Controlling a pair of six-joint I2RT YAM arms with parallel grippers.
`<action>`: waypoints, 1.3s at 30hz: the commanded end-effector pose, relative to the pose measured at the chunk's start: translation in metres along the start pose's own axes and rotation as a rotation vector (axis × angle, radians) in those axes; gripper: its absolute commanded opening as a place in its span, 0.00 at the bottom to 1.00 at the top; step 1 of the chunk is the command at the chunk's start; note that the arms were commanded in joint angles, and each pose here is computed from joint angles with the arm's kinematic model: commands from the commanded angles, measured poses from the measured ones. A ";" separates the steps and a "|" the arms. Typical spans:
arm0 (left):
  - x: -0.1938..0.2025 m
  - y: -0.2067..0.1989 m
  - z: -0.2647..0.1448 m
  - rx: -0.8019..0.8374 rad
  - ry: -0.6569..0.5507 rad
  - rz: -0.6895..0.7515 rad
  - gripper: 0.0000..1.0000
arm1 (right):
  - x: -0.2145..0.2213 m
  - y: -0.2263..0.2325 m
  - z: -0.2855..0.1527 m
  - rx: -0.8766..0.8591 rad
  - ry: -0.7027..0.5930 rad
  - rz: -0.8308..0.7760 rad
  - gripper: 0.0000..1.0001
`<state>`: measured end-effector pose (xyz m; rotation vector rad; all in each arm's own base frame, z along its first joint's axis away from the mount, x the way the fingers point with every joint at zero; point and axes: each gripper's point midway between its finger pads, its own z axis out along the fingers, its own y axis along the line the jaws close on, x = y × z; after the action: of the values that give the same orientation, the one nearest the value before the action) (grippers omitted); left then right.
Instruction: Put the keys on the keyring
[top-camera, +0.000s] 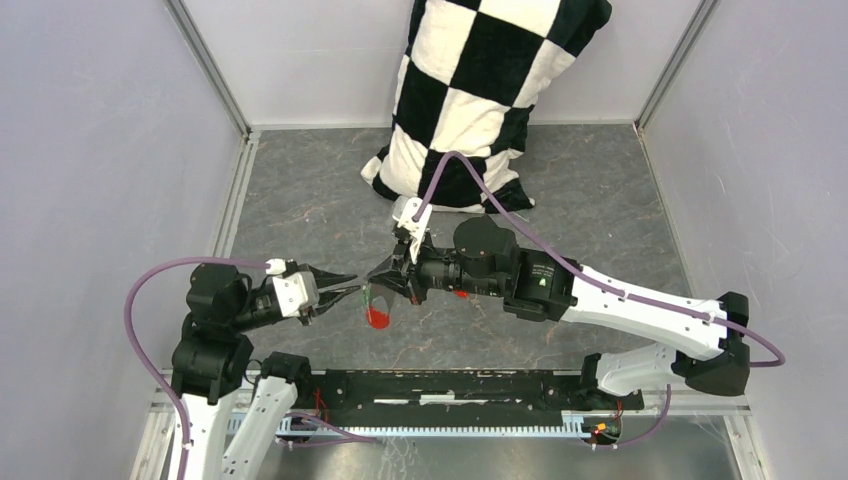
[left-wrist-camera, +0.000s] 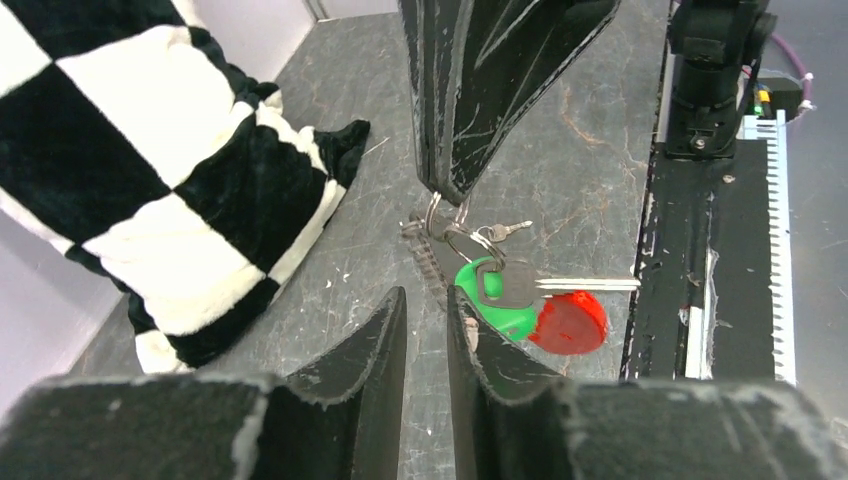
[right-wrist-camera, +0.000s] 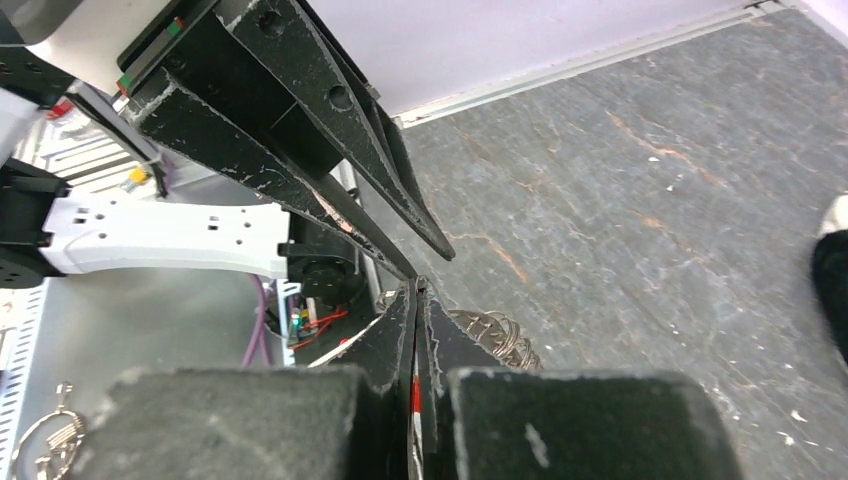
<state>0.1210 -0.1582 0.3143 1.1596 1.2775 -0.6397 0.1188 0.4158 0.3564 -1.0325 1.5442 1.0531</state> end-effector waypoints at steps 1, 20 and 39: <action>-0.018 -0.011 -0.001 0.070 -0.066 0.095 0.30 | -0.035 0.014 -0.010 -0.088 -0.162 0.051 0.00; -0.055 -0.021 -0.001 0.163 -0.145 -0.071 0.31 | -0.048 0.039 -0.035 -0.283 -0.472 0.025 0.00; -0.062 -0.041 -0.006 0.268 -0.177 -0.086 0.29 | -0.046 0.047 -0.029 -0.340 -0.494 0.005 0.00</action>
<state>0.0784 -0.1780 0.3572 1.2149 1.1422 -0.9167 0.0780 0.4078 0.3861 -0.9306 1.0957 1.4493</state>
